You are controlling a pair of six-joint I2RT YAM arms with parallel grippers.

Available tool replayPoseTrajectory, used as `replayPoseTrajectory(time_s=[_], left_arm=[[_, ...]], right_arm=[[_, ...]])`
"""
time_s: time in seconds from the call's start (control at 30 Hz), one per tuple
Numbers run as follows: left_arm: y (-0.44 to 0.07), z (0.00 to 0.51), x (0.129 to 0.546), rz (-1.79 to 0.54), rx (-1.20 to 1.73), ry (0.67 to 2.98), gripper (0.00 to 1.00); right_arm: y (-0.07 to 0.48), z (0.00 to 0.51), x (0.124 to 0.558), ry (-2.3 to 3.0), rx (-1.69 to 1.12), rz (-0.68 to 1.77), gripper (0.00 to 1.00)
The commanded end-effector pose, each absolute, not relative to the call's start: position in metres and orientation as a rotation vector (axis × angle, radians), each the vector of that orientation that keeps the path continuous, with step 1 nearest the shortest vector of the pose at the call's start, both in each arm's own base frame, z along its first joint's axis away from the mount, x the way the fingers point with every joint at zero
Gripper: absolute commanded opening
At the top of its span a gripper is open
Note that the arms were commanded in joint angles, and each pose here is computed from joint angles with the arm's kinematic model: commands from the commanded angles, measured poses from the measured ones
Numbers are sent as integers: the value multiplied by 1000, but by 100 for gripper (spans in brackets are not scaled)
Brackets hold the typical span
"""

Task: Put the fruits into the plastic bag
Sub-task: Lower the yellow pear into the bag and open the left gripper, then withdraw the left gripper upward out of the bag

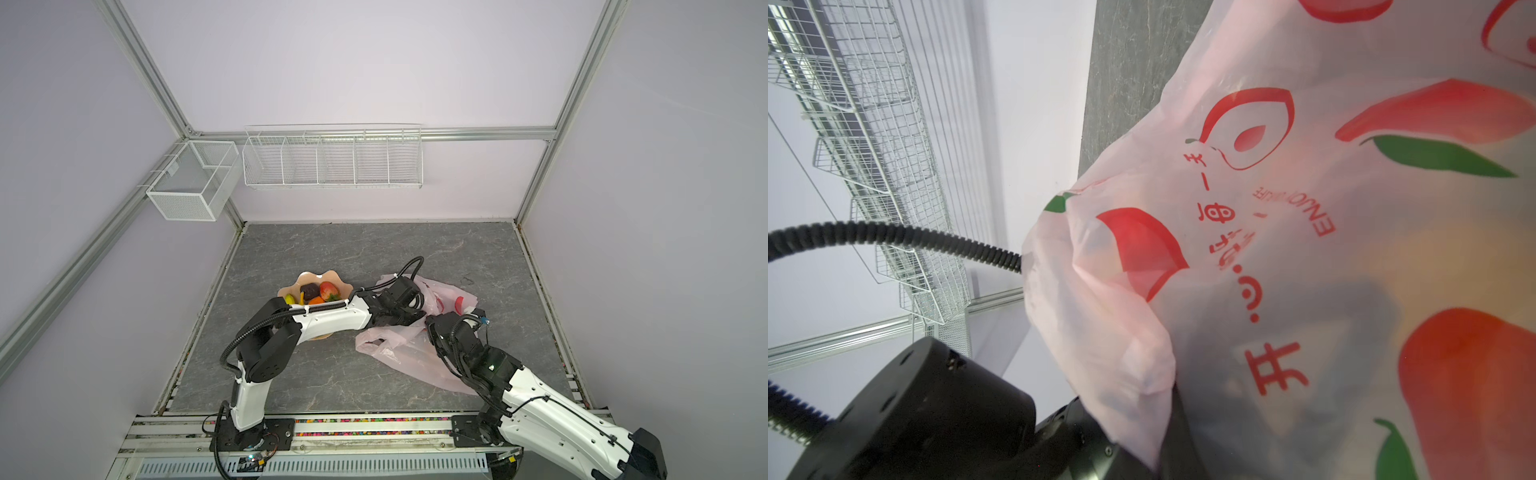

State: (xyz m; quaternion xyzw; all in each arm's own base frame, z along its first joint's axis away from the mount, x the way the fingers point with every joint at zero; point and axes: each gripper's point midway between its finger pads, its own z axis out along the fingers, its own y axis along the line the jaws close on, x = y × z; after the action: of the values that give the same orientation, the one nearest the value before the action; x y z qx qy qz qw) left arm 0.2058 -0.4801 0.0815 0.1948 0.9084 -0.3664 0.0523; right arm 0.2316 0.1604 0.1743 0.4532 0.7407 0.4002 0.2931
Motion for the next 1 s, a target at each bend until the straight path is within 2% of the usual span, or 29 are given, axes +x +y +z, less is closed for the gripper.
replayPoseTrajectory(time_s=[0.0,0.23,0.4,0.6,0.97], left_arm=[[-476,126,218,-1081,589,2675,88],[-449,153,230,-971,571,2648,88],[-430,167,229,-880,677,2635,88],[-398,181,242,-808,619,2626,88],[-374,183,256,-834,489,2654,88]], right_arm=[[159,166,225,1990,1272,1074,6],[157,165,223,2003,1276,1049,6],[154,164,222,2015,1279,1023,6],[152,162,221,2022,1280,1009,6],[152,163,221,2021,1277,1008,6]])
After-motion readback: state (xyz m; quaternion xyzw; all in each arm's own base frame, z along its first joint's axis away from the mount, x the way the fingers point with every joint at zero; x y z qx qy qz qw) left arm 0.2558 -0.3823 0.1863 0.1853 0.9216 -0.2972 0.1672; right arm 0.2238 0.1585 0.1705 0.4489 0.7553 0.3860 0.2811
